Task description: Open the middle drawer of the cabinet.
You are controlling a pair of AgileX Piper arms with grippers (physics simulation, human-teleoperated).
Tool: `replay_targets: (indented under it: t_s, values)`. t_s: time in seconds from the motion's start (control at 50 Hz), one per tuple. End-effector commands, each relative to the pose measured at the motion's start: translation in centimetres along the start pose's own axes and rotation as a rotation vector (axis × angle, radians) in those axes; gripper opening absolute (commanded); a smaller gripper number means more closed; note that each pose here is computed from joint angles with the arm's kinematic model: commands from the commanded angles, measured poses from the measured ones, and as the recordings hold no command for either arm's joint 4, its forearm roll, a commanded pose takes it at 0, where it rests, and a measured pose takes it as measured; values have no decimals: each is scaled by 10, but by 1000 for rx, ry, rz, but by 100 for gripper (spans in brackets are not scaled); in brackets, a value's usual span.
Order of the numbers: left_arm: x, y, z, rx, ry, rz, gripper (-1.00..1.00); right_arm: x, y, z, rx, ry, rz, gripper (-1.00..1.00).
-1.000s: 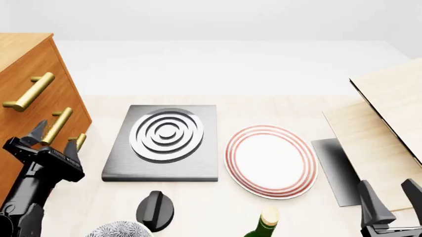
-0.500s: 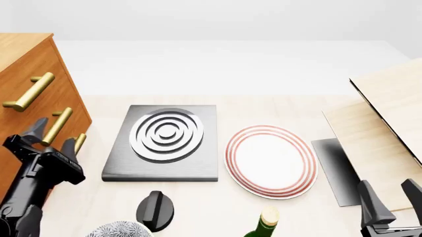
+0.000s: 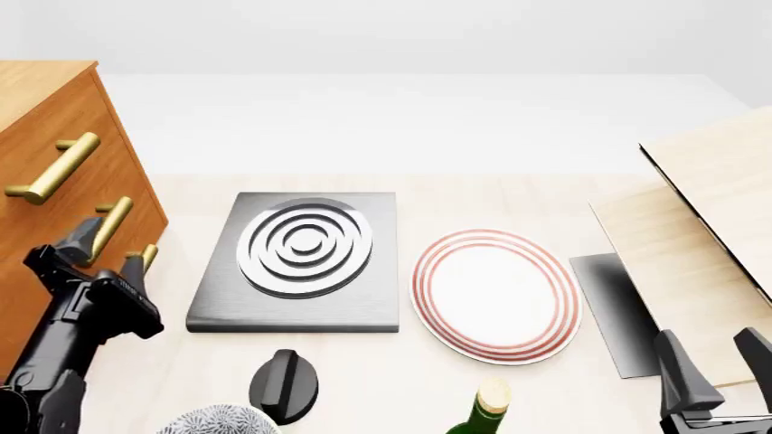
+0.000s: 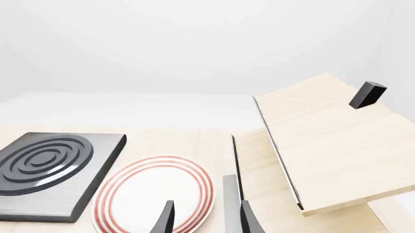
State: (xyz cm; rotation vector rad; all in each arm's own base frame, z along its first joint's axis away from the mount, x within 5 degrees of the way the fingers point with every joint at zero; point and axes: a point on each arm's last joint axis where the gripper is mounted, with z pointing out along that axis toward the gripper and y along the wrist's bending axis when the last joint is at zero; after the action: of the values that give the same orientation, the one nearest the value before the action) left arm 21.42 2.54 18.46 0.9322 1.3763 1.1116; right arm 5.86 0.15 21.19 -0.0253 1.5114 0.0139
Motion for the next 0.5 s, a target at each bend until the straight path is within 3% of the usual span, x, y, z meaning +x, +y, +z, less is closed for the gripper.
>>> replay_targets:
  t_s: [0.02, 0.5]
  values:
    - [-2, -3, 5, 11, -9, 18, 100, -1, 0, -1, 6, -8, 2, 100]
    - [9, -21, 33, 67, 33, 23, 100, -1, 0, 0, 6, -8, 3, 100]
